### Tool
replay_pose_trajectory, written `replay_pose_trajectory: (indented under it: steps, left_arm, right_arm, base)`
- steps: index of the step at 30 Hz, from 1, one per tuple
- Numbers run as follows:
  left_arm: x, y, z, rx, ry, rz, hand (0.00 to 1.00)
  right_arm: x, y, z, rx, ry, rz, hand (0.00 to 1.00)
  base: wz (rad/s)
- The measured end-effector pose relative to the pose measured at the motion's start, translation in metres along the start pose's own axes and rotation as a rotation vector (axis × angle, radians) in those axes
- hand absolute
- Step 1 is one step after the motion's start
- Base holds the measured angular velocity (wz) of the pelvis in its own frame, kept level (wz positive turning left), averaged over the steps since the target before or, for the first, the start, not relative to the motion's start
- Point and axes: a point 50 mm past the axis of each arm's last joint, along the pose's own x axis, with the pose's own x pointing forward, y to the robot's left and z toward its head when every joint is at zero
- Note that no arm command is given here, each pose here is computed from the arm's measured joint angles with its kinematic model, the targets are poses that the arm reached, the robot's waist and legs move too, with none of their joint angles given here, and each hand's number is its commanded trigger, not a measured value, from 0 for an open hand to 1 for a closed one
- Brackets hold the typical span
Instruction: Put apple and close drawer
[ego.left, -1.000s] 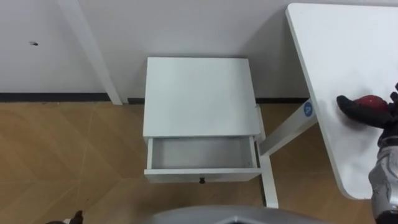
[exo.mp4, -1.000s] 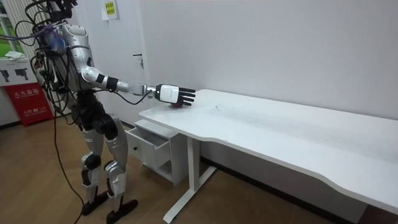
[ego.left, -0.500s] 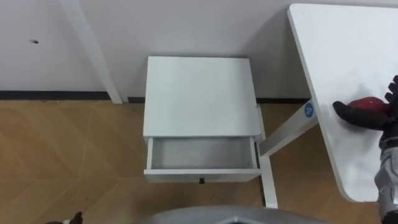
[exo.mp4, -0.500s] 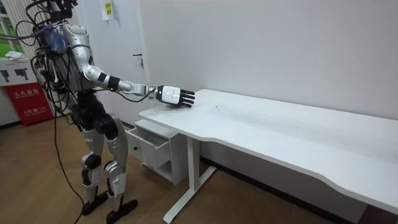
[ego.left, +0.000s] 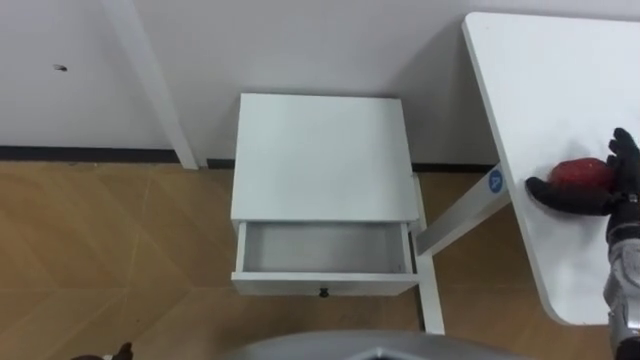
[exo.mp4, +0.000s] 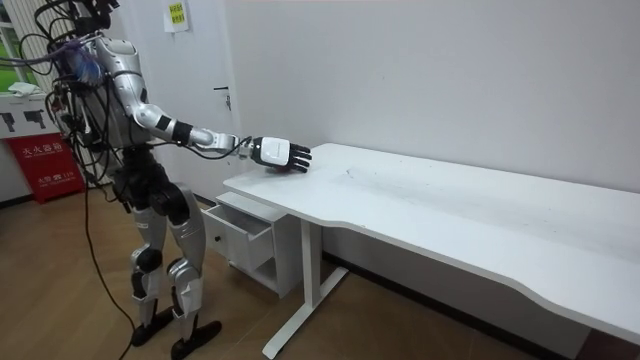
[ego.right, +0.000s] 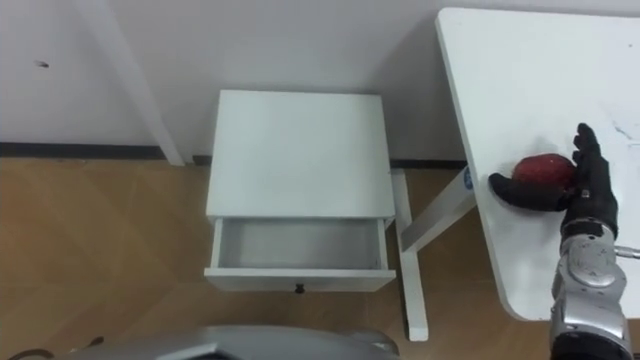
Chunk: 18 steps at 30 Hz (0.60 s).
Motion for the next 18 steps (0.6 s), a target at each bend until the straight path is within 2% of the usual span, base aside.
replay_pose_trajectory:
  steps: [6, 18]
  left_arm:
    - [0.0002, 0.0008, 0.0007, 0.004, -0.002, 0.002, 0.00]
    - [0.0005, -0.0016, 0.0034, 0.075, -0.017, -0.015, 0.00]
  right_arm:
    - [0.0021, -0.0051, -0.0010, -0.027, 0.006, -0.012, 1.00]
    - [0.0048, 0.0031, 0.0028, -0.078, -0.005, 0.014, 1.00]
  base:
    - [0.00]
    - [0.00]
